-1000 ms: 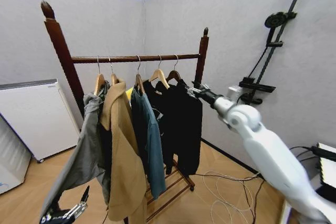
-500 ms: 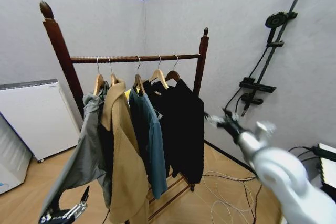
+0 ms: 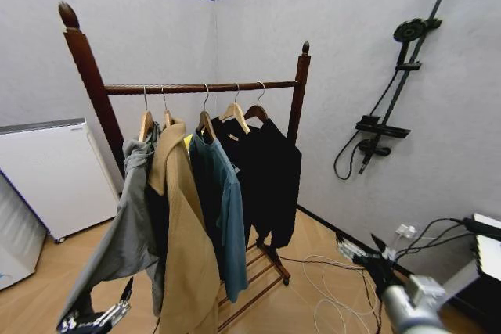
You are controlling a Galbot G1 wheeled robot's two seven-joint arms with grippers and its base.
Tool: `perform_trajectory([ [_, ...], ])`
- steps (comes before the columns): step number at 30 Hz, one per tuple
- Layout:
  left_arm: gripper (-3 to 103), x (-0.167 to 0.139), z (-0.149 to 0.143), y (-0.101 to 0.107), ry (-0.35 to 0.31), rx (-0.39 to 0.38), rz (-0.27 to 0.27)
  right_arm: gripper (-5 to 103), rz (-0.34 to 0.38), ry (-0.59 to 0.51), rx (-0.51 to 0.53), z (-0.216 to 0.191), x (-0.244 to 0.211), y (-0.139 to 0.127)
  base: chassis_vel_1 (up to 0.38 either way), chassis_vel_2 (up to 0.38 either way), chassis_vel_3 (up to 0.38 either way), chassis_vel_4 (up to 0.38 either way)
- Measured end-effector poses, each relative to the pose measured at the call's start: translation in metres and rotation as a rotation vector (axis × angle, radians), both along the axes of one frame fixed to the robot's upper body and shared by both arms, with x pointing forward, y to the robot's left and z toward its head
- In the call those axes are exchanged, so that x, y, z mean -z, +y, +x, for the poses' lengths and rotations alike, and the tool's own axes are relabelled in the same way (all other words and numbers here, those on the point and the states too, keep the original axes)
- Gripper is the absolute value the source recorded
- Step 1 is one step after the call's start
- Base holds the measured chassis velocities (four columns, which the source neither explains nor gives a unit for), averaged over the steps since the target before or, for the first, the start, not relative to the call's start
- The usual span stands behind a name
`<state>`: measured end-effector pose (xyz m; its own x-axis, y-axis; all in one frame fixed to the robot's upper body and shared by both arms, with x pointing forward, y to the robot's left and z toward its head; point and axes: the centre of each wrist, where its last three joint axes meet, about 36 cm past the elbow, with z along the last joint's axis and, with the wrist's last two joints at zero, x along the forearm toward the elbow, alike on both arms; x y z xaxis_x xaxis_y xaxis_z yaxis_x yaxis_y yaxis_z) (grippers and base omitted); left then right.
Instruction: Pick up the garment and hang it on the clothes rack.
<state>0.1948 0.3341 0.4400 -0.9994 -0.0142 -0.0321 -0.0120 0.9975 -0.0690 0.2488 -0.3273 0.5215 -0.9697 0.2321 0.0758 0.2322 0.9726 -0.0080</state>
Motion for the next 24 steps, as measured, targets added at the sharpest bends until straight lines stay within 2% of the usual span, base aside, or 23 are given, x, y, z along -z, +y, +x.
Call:
perform_trajectory([
  [2,100,0.0,0.0,0.0,0.0,0.0,0.0,100,-0.028,-0.022,0.035,-0.001,0.004,-0.011,0.0,0.0,0.0,0.0],
  [6,100,0.0,0.0,0.0,0.0,0.0,0.0,100,-0.045,-0.032,0.061,-0.002,0.009,-0.016,0.0,0.0,0.0,0.0],
  [9,100,0.0,0.0,0.0,0.0,0.0,0.0,100,-0.088,-0.068,0.094,-0.001,0.016,-0.021,0.0,0.0,0.0,0.0],
  [24,100,0.0,0.0,0.0,0.0,0.0,0.0,100,-0.177,-0.12,0.086,0.002,0.027,-0.025,-0.016,-0.014,-0.016,-0.013],
])
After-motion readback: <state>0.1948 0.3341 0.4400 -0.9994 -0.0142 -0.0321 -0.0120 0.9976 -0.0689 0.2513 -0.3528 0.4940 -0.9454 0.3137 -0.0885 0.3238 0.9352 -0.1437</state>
